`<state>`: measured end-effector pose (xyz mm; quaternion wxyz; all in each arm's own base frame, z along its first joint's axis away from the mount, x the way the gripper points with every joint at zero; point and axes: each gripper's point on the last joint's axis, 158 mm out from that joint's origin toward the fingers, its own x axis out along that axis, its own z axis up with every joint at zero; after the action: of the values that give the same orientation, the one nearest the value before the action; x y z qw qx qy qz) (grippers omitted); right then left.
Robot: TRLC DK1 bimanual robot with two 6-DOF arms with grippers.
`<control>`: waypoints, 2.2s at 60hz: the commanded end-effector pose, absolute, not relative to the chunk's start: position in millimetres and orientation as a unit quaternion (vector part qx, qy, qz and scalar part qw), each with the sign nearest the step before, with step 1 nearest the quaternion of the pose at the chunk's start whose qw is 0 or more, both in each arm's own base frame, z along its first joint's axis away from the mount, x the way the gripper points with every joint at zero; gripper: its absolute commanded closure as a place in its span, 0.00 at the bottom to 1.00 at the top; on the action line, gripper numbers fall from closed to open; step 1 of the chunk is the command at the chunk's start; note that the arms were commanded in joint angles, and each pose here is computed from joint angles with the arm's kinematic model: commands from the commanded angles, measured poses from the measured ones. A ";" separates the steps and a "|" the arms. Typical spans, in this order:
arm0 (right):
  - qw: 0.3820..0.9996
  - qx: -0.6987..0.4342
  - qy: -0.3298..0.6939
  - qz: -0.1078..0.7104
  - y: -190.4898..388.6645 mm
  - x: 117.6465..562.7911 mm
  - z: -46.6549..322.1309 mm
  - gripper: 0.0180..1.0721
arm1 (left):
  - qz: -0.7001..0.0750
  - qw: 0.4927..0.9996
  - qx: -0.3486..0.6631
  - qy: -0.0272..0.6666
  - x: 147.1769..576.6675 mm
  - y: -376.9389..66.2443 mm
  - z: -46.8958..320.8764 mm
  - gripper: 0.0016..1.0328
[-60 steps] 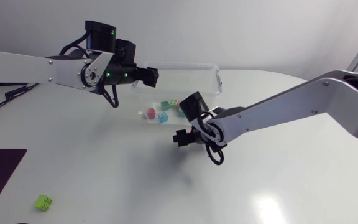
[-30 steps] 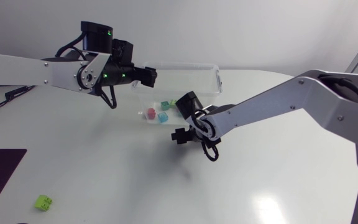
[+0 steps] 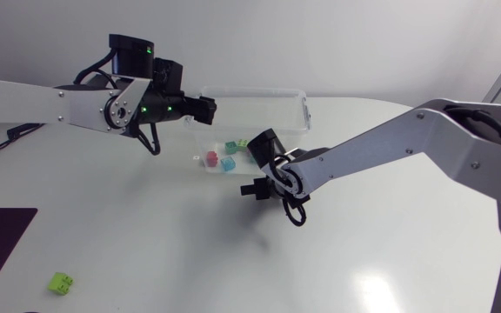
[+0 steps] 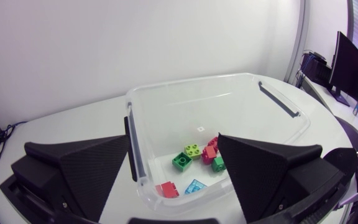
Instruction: Place the duplo bricks in the container
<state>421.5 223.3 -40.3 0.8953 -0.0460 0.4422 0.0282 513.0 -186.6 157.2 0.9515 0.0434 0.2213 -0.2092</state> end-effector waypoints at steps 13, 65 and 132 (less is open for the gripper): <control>0.891 -0.046 0.452 0.009 197.4 408.1 -44.3 0.65 | -0.204 0.955 0.034 0.212 508.5 -182.5 166.3 0.05; 0.965 -0.032 0.249 0.082 208.7 431.5 197.3 0.65 | -0.197 0.961 0.046 0.191 459.9 -165.5 219.8 0.05; 0.969 -0.061 0.216 0.099 172.9 435.0 227.3 0.05 | -0.154 0.967 0.085 0.185 368.6 -93.2 259.0 0.05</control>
<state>448.7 177.2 219.8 0.9681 -0.0534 0.2285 0.0875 380.0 -98.0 259.8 0.9673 0.0756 0.1849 -0.1565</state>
